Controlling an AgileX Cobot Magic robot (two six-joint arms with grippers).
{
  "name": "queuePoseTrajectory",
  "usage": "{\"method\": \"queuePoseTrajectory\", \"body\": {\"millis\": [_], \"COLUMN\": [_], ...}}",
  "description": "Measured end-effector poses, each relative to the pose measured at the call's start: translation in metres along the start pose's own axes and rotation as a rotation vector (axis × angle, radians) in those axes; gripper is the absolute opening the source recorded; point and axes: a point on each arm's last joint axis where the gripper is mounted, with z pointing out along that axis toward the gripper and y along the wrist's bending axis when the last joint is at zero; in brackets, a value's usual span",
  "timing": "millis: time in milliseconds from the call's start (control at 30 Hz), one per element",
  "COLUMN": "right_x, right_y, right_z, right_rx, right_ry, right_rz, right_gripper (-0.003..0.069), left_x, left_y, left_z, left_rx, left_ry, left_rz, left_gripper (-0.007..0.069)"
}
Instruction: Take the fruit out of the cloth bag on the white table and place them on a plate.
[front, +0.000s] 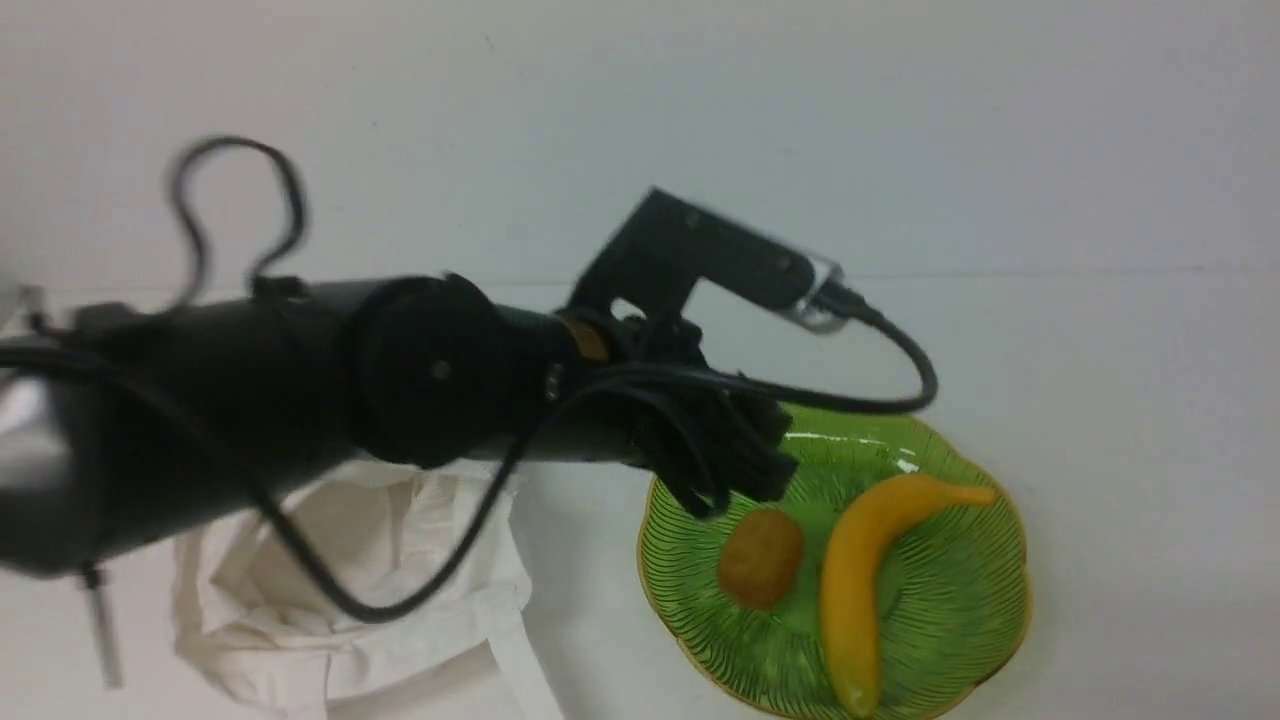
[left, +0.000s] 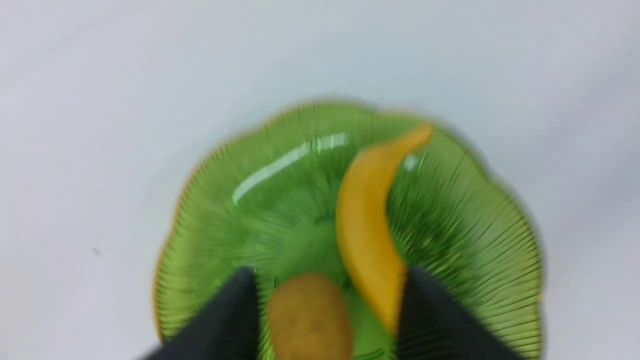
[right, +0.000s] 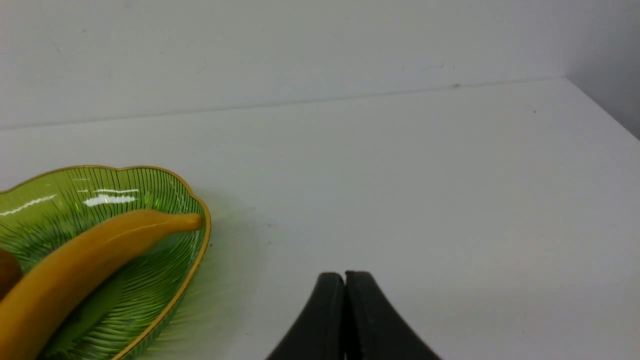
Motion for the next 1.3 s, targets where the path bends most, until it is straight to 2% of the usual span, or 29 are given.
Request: {"method": "queuePoseTrajectory", "body": {"millis": [33, 67, 100, 167, 200, 333, 500, 633, 800, 1033, 1300], "right_x": [0.000, 0.000, 0.000, 0.000, 0.000, 0.000, 0.000, 0.000, 0.000, 0.000, 0.000], "right_y": [0.000, 0.000, 0.000, 0.000, 0.000, 0.000, 0.000, 0.000, 0.000, 0.000, 0.000], "right_z": [0.000, 0.000, 0.000, 0.000, 0.000, 0.000, 0.000, 0.000, 0.000, 0.000, 0.000], "right_rx": [0.000, 0.000, 0.000, 0.000, 0.000, 0.000, 0.000, 0.000, 0.000, 0.000, 0.000], "right_ry": [0.000, 0.000, 0.000, 0.000, 0.000, 0.000, 0.000, 0.000, 0.000, 0.000, 0.000], "right_rz": [0.000, 0.000, 0.000, 0.000, 0.000, 0.000, 0.000, 0.000, 0.000, 0.000, 0.000], "right_gripper": [-0.0013, -0.0013, -0.0013, -0.0013, -0.0013, -0.0013, -0.0013, -0.0013, -0.0013, -0.0013, -0.0013], "left_x": [-0.003, -0.011, -0.017, -0.021, -0.023, -0.015, 0.014, 0.051, 0.088, 0.101, 0.106], "left_y": [-0.001, -0.002, -0.003, -0.004, -0.007, -0.010, -0.010, -0.011, -0.023, -0.034, -0.031], "left_z": [-0.007, -0.035, -0.058, -0.082, -0.111, -0.170, -0.207, -0.222, -0.244, -0.265, -0.267], "left_rx": [0.003, 0.009, 0.012, 0.013, 0.014, -0.020, -0.101, -0.162, -0.145, -0.124, -0.183], "left_ry": [-0.012, -0.054, -0.088, -0.121, -0.161, -0.273, -0.401, -0.458, -0.530, -0.588, -0.577], "left_rz": [0.002, 0.008, 0.013, 0.019, 0.030, 0.040, 0.027, 0.028, 0.024, 0.047, 0.089], "left_gripper": [0.0212, 0.0103, 0.0044, 0.0026, 0.0003, -0.0008, -0.0008, -0.0008, -0.0008, -0.0008, -0.0008]}}
